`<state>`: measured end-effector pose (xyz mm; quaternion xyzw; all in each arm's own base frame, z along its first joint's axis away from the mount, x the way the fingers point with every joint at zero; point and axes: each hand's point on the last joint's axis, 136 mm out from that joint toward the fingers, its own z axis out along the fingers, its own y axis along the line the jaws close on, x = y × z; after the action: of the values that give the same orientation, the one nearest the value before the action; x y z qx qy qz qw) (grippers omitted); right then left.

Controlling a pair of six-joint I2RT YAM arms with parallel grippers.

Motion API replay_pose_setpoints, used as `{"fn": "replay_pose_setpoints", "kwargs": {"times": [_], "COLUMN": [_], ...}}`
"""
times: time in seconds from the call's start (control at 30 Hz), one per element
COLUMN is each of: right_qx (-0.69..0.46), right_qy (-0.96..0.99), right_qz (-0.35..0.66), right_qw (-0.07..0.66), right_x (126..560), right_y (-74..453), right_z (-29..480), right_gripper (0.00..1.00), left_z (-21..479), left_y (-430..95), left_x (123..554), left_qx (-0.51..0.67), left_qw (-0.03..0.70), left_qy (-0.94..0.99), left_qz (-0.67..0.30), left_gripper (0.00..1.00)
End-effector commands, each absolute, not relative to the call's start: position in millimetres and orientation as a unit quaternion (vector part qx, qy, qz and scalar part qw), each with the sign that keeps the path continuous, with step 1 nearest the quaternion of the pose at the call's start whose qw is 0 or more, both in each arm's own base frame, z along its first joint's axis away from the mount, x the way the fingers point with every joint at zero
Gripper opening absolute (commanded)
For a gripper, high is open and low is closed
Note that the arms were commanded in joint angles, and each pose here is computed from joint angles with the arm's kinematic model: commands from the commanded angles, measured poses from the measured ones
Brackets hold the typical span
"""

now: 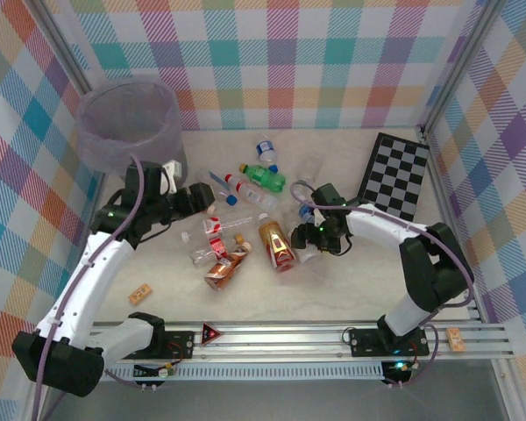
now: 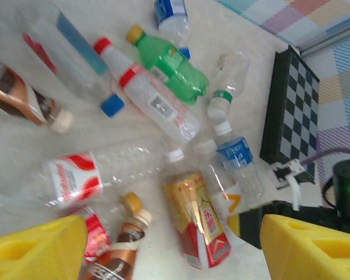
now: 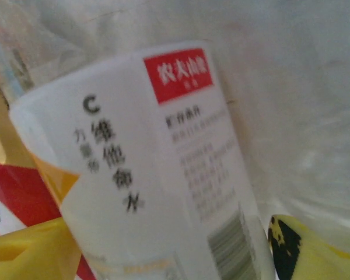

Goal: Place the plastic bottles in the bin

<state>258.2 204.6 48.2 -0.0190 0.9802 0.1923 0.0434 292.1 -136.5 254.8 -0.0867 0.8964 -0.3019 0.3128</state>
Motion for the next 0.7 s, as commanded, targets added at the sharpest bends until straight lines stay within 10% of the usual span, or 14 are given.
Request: {"fn": "replay_pose_setpoints", "kwargs": {"times": [0.0, 0.67], "right_qx": [-0.018, -0.055], "right_qy": [0.979, 0.968], "right_qz": [0.2, 0.229], "right_qw": [0.044, 0.083], "right_x": [266, 249], "right_y": [213, 208], "right_z": [47, 100], "right_gripper": [0.81, 0.64], "left_z": [257, 250], "left_y": [-154, -212], "left_x": [296, 306], "left_qx": [-0.111, -0.109], "left_qw": [0.316, 0.292], "left_qy": [0.876, 0.846], "left_qz": [-0.347, -0.432], "left_gripper": [0.78, 0.8]}}
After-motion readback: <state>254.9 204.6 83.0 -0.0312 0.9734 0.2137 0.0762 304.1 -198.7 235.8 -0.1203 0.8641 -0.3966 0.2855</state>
